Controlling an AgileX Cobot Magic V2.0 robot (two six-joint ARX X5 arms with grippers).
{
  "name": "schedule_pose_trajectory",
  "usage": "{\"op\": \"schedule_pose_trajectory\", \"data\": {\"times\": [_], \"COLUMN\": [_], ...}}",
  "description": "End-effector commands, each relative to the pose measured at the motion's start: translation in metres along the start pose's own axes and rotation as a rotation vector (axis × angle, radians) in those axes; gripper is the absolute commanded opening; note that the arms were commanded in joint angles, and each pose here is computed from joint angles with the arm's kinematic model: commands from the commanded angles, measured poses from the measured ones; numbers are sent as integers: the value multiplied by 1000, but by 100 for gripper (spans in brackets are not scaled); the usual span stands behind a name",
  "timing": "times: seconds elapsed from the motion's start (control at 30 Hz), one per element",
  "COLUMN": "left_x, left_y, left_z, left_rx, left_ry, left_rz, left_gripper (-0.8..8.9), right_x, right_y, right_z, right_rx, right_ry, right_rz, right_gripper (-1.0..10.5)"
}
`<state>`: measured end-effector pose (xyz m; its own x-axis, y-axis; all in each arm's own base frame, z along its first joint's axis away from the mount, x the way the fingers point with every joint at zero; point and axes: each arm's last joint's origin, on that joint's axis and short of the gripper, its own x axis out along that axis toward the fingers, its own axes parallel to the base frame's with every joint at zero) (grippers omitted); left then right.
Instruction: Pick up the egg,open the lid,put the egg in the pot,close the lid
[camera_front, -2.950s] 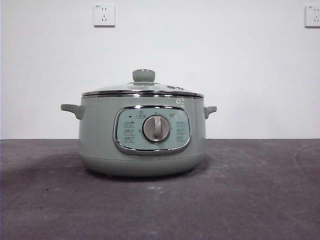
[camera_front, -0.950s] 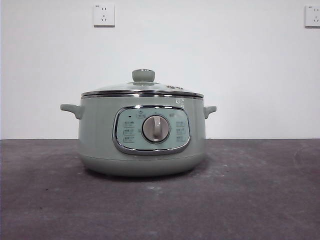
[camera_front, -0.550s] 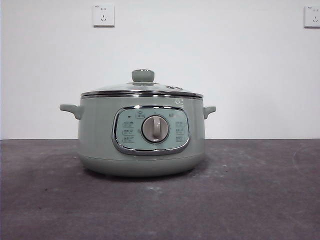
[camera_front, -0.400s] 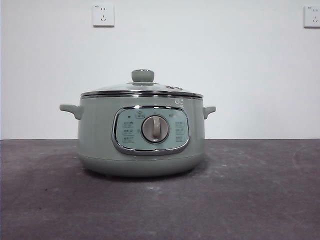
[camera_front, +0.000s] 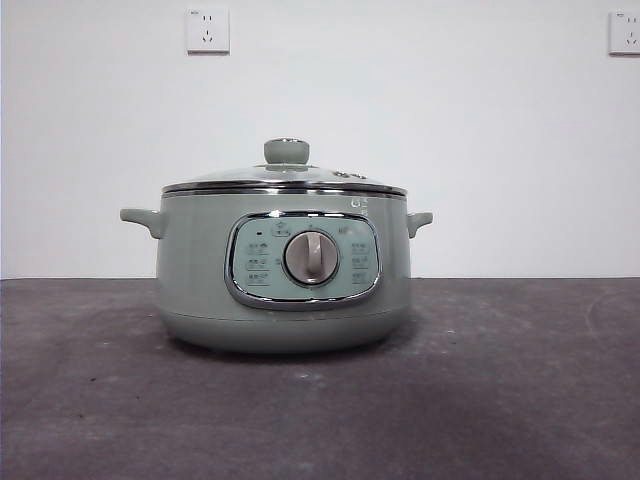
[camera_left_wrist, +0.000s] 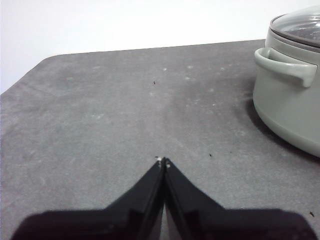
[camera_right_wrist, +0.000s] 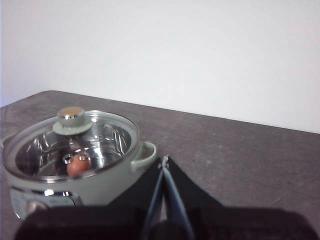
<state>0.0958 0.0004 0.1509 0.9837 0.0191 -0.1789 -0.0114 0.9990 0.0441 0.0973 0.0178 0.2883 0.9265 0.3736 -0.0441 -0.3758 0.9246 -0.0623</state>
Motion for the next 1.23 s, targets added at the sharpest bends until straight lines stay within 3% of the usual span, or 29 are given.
{"op": "schedule_pose_trajectory", "data": {"times": [0.03,0.27,0.43,0.87,1.0,1.23], "left_x": [1,1,1,1,1,1], "left_y": [0,0,0,0,0,0], "left_z": [-4,-4,-4,-4,-4,-4], "left_rx": [-4,-4,-4,-4,-4,-4], "left_ry": [8,8,8,7,7,7], "left_rz": [5,5,5,5,5,5], "left_gripper": [-4,-4,-4,-4,-4,-4], "right_x": [3,3,3,2,2,3], "right_y": [2,4,6,7,7,7], "right_z": [-37,-97,-119,-139,-139,-139], "right_rx": [7,65,86,143,228,228], "right_ry": [13,38,54,119,113,119], "right_rz": [-5,-74,-84,-83,-86,-85], "right_gripper": [1,1,1,1,1,1]}}
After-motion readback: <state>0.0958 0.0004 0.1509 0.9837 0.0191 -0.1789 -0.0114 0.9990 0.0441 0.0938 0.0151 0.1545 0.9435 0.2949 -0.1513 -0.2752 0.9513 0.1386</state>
